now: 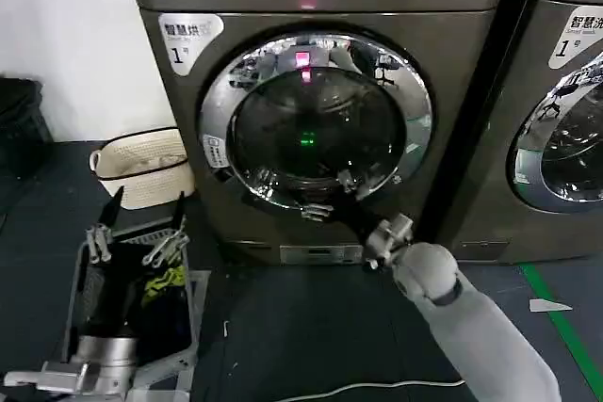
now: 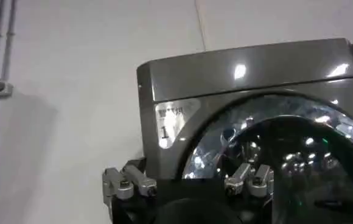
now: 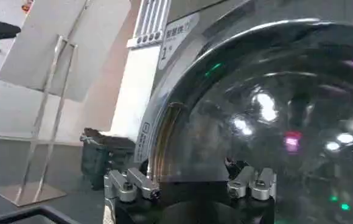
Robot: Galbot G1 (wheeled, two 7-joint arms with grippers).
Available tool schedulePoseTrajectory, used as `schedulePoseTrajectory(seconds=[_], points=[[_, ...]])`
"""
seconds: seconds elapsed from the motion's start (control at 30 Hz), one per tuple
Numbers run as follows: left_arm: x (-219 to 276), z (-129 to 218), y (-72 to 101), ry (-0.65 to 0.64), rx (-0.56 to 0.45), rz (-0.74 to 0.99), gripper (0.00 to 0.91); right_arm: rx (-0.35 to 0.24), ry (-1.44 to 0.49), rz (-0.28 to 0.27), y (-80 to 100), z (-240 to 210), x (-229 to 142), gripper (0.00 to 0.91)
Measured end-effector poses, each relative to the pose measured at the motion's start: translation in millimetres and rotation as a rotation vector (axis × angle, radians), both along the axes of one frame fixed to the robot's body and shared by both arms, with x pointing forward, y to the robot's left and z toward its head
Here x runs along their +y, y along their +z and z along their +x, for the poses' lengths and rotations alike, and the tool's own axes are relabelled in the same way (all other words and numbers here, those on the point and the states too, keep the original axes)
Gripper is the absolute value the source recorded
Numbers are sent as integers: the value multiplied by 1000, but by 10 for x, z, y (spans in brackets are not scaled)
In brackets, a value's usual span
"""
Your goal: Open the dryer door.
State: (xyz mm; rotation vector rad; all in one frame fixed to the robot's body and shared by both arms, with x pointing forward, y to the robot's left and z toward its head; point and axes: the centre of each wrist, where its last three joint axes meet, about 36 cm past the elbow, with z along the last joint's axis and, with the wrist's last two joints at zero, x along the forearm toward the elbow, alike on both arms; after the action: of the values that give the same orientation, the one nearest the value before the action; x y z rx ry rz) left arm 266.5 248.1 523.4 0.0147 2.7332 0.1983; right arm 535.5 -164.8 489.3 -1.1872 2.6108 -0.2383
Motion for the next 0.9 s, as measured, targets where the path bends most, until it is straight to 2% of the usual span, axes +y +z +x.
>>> schedulePoseTrajectory(seconds=[0.9], points=[[13, -29, 23, 3, -11, 14, 907, 17, 65, -23, 11, 514, 822, 907]])
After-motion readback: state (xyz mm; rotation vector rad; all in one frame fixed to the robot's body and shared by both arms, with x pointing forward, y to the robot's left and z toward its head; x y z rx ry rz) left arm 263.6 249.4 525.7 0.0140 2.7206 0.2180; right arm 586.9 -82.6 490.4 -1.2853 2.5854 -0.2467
